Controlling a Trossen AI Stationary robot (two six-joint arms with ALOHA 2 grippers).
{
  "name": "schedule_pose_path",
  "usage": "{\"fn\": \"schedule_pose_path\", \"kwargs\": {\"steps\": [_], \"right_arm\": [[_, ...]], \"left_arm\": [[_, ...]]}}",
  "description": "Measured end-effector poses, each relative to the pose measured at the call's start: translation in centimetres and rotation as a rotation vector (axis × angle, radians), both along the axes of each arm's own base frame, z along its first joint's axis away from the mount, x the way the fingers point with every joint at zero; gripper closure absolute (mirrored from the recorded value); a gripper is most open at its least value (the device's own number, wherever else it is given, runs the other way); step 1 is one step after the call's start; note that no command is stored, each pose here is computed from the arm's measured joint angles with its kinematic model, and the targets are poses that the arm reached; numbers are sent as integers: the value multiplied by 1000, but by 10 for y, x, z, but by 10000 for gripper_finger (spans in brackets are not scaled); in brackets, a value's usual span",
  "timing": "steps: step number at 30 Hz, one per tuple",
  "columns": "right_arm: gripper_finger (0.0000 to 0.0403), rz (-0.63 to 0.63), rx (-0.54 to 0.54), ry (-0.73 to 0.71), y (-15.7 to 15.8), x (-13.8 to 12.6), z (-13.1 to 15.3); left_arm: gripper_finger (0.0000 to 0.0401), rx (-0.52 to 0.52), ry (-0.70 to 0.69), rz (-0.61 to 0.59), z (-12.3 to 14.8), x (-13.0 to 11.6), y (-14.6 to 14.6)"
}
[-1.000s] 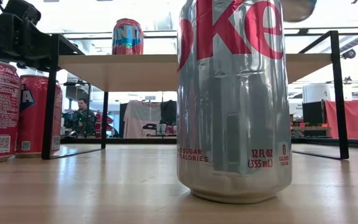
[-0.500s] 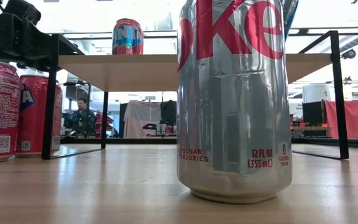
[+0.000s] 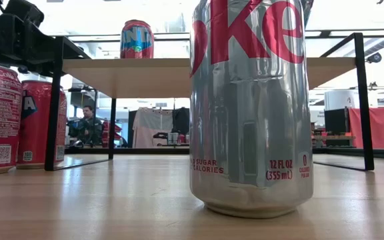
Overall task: Place canned beverage on shelf
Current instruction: Put the blue soda can on the shelf aligned with the other blue soda can
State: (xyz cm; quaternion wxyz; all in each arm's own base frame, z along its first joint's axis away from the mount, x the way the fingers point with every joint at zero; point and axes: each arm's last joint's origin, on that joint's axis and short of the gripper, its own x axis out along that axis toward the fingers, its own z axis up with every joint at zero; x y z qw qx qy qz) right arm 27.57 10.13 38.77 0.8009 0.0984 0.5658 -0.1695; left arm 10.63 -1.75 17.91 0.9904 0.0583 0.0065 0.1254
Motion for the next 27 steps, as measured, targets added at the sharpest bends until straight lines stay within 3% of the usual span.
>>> {"fn": "schedule_pose_path", "kwargs": {"steps": [10,19,27], "right_arm": [[154,-11,-20,11,-13,6,-2],[114,-13,-34,46,-13,17,-12],[101,-54,-21,45,-15,18,-13]], "left_arm": [[1,0,0,0,0,0,0],[1,0,0,0,0,0,0],[1,0,0,0,0,0,0]]}}
